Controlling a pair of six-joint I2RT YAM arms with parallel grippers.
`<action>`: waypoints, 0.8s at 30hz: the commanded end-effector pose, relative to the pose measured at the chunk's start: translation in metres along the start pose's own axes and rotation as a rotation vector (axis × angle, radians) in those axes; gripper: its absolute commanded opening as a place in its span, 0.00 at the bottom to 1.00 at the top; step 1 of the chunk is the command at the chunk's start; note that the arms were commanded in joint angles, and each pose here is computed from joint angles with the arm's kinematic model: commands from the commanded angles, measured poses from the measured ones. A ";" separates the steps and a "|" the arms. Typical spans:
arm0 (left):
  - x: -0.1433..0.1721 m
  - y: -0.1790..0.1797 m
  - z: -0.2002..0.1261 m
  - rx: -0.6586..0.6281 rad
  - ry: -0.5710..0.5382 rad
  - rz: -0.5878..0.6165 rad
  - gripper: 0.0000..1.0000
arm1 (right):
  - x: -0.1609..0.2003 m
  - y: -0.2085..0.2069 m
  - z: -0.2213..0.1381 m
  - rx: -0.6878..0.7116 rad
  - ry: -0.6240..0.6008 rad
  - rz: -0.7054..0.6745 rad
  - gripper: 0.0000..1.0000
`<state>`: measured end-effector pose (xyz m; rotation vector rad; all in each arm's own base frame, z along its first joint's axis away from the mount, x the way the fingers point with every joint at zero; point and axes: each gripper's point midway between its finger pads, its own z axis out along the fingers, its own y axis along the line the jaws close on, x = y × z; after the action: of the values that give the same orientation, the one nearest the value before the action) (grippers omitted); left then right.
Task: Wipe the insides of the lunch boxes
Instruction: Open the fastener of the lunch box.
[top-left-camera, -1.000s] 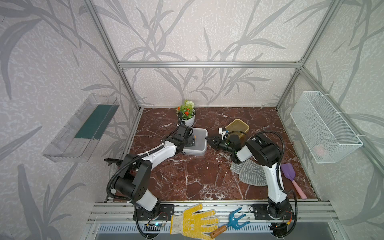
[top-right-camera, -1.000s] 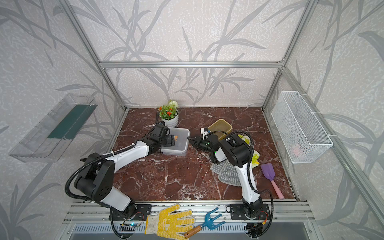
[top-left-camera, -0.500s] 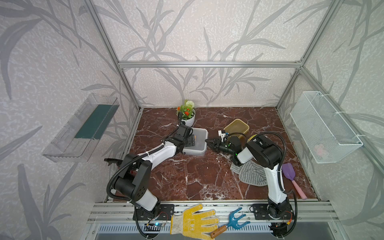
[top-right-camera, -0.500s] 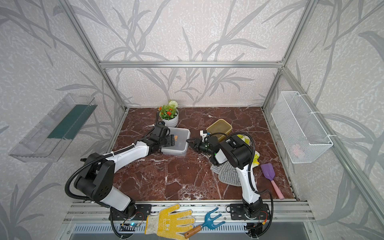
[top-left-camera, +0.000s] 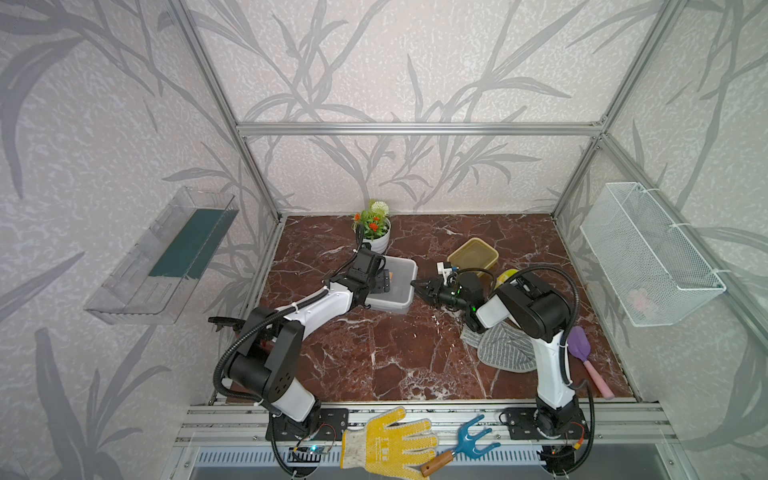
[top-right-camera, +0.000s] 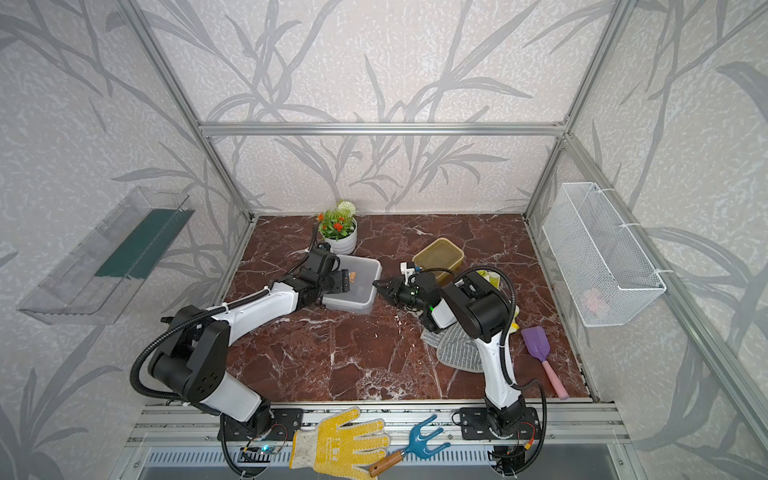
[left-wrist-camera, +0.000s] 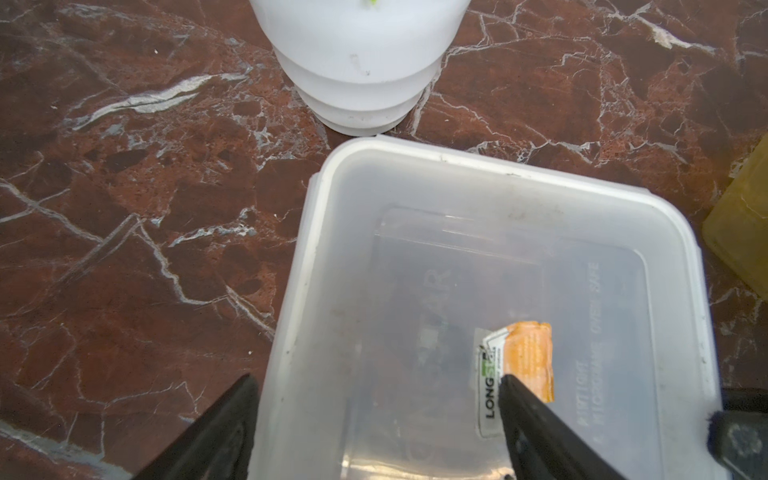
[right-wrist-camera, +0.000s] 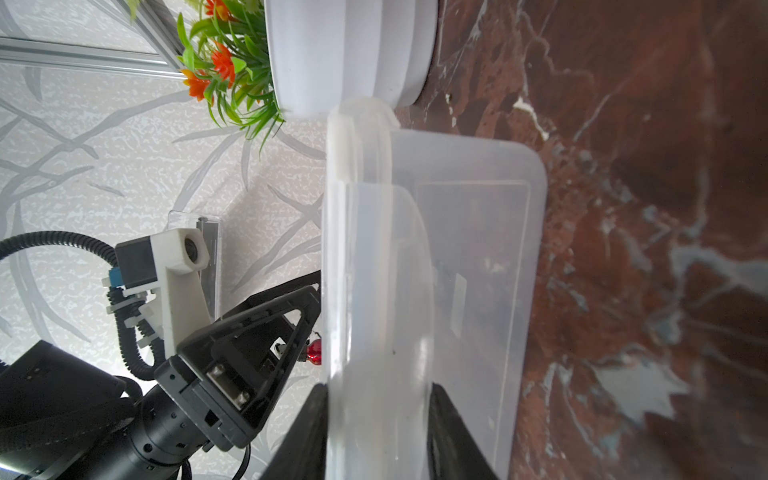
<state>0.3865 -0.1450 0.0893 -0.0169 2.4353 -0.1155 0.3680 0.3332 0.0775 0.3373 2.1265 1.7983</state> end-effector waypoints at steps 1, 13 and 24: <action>0.115 0.013 0.013 -0.043 0.406 0.118 0.86 | 0.020 0.043 0.003 -0.056 0.085 -0.124 0.04; 0.133 0.014 0.030 -0.165 0.460 0.211 0.86 | 0.018 0.046 -0.003 0.125 0.112 -0.205 0.00; 0.137 0.016 0.034 -0.197 0.462 0.179 0.86 | 0.014 0.053 -0.010 0.234 0.124 -0.255 0.02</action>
<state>0.4096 -0.1743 0.0828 0.0048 2.3939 0.0135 0.3540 0.3220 0.0818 0.2704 2.4688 1.4123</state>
